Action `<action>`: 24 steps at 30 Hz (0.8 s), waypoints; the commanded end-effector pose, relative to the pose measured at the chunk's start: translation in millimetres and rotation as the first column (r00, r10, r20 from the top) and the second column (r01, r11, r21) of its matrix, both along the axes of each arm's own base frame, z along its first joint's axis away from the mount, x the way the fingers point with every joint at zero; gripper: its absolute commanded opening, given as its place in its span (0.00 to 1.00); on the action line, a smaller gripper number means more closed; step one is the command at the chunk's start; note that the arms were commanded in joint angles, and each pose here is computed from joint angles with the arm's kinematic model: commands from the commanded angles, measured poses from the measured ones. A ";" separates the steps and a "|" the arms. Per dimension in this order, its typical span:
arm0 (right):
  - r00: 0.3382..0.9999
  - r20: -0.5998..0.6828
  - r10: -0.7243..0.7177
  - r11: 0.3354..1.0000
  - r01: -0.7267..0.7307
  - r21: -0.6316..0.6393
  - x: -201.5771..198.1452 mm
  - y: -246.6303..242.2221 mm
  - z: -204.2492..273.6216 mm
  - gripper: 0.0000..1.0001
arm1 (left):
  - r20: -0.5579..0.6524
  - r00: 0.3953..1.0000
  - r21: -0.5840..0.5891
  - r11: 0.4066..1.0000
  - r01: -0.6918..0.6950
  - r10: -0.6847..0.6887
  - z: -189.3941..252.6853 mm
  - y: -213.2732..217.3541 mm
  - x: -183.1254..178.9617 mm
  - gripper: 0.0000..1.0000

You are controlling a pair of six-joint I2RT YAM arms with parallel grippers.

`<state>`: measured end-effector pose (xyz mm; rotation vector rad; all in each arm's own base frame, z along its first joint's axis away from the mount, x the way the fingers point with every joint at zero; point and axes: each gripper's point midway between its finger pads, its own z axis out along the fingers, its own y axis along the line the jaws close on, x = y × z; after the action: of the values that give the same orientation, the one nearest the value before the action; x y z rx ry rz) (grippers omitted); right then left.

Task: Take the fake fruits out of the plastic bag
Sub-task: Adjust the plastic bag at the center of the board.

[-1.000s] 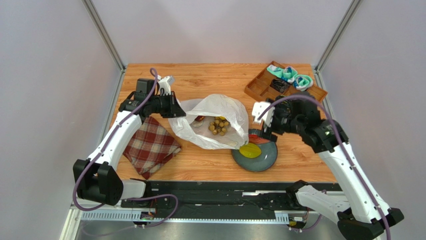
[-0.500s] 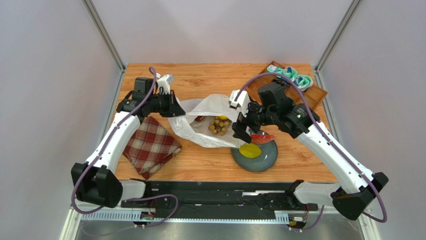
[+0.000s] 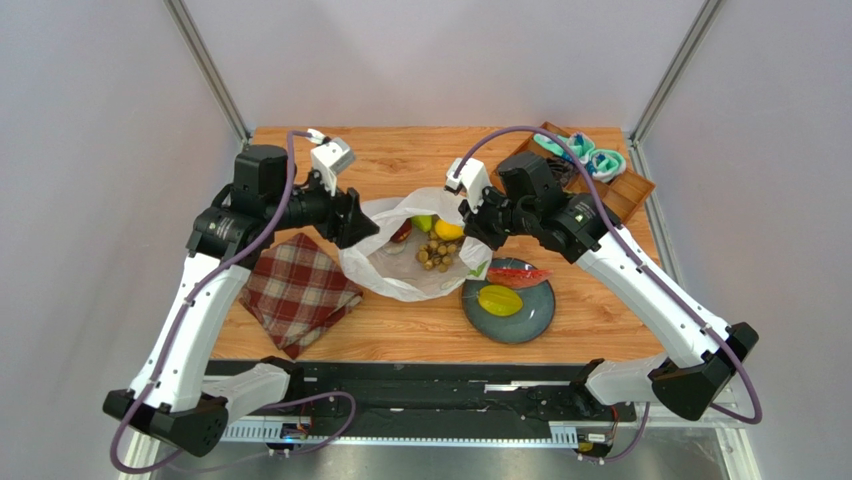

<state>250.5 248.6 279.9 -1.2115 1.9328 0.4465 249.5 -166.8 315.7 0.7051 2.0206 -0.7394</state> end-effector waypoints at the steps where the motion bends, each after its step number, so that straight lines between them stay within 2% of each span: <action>1: 0.998 -0.034 -0.053 0.987 0.057 0.149 3.3 18.0 31.2 0.00 | 0.162 0.927 0.041 0.941 0.335 -0.337 30.1 -46.0 -39.8 0.75; 2: 0.997 -0.038 -0.063 0.984 0.069 0.166 7.1 21.1 34.5 0.00 | 0.153 0.909 0.040 0.921 0.386 -0.388 27.7 -57.8 -45.6 0.74; 5: 0.993 -0.072 -0.097 0.969 0.110 0.220 14.5 24.2 45.7 0.00 | 0.093 0.903 0.055 0.908 0.415 -0.418 4.1 -74.8 -31.2 0.67; 6: 0.993 -0.063 -0.101 0.965 0.113 0.238 17.3 26.5 54.3 0.00 | 0.038 0.916 0.053 0.916 0.397 -0.400 -15.7 -78.0 -23.0 0.65; 8: 0.992 -0.067 -0.109 0.958 0.122 0.259 20.0 28.0 60.9 0.00 | 0.065 0.939 0.080 0.940 0.332 -0.338 -31.1 -81.2 2.8 0.65; 9: 0.992 -0.067 -0.109 0.956 0.123 0.267 20.8 28.4 63.7 0.00 | 0.016 0.952 0.089 0.949 0.303 -0.306 -54.0 -81.5 10.0 0.65; 10: 0.991 -0.076 -0.108 0.953 0.125 0.276 19.9 29.1 64.4 0.00 | 0.046 0.960 0.090 0.958 0.273 -0.278 -56.7 -84.3 22.7 0.64; 12: 0.988 -0.111 -0.111 0.947 0.139 0.290 17.4 30.6 62.3 0.00 | -0.012 0.973 0.074 0.970 0.230 -0.230 -78.4 -88.6 30.5 0.62; 13: 0.986 -0.125 -0.108 0.944 0.141 0.299 15.1 30.6 62.3 0.00 | 0.000 0.975 0.055 0.973 0.224 -0.224 -78.6 -94.2 36.3 0.61; 17: 0.982 -0.167 -0.086 0.941 0.135 0.310 8.0 32.0 55.5 0.00 | -0.094 0.970 0.038 0.973 0.227 -0.223 -104.0 -111.0 39.6 0.56; 19: 0.976 -0.208 -0.072 0.936 0.138 0.325 1.4 34.5 53.5 0.00 | -0.169 0.978 0.058 0.989 0.138 -0.126 -122.7 -111.0 54.1 0.57; 20: 0.975 -0.214 -0.063 0.936 0.132 0.325 -1.6 34.3 52.7 0.00 | -0.209 0.974 0.080 0.991 0.105 -0.086 -136.4 -109.9 61.1 0.63; 24: 0.973 -0.227 -0.051 0.939 0.124 0.321 -11.5 29.0 47.3 0.00 | -0.276 0.958 0.122 0.991 -0.046 0.079 -150.3 -101.1 82.7 0.74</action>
<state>254.2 279.8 308.1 -0.9016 2.0370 0.7743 299.5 -269.5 159.9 0.8533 2.3023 -0.8024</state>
